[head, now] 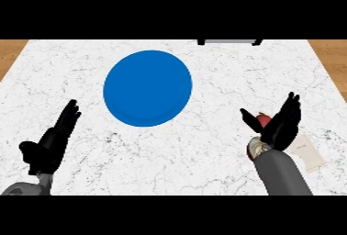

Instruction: Pick the bell pepper from the placemat and place it in the plate

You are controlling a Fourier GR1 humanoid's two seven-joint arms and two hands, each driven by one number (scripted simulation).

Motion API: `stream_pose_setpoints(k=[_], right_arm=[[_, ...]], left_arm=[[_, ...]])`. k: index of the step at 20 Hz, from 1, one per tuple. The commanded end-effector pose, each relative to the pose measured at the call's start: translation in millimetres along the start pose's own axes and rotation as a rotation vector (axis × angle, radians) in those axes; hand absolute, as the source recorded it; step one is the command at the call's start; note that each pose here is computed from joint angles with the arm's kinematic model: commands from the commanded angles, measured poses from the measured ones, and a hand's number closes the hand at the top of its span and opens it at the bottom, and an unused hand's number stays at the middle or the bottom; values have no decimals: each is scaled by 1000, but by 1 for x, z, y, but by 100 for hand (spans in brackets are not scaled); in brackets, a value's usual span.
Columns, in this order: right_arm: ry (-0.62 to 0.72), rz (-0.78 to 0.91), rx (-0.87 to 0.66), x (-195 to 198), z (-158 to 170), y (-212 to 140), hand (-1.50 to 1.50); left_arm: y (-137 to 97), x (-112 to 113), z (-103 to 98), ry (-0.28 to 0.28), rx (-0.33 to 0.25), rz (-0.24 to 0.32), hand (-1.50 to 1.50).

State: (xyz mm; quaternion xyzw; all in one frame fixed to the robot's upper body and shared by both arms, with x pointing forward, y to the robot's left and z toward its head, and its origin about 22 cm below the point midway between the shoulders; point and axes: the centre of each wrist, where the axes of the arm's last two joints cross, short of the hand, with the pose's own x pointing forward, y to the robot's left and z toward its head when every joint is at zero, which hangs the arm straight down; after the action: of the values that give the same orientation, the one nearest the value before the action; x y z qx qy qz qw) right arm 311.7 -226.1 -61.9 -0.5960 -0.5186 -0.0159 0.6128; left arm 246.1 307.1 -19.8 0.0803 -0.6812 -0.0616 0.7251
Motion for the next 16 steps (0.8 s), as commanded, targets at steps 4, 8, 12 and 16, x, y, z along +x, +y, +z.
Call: stream_pose_setpoints(k=[4,8,12,16], right_arm=[[151,226,131,33,-5,0,-150],[233,311,146,65,10,-7,-150],[305,377,114,86,-3,-37,-150],[342,483,172,80,14,-46,-150]], left_arm=[[14,8,-7,9,17,10,0],[-4,-2,-2,1,30,-6,0],[-1,-5,0,11,-5,19,0],[11,-3,-1,6,-1,5,0]])
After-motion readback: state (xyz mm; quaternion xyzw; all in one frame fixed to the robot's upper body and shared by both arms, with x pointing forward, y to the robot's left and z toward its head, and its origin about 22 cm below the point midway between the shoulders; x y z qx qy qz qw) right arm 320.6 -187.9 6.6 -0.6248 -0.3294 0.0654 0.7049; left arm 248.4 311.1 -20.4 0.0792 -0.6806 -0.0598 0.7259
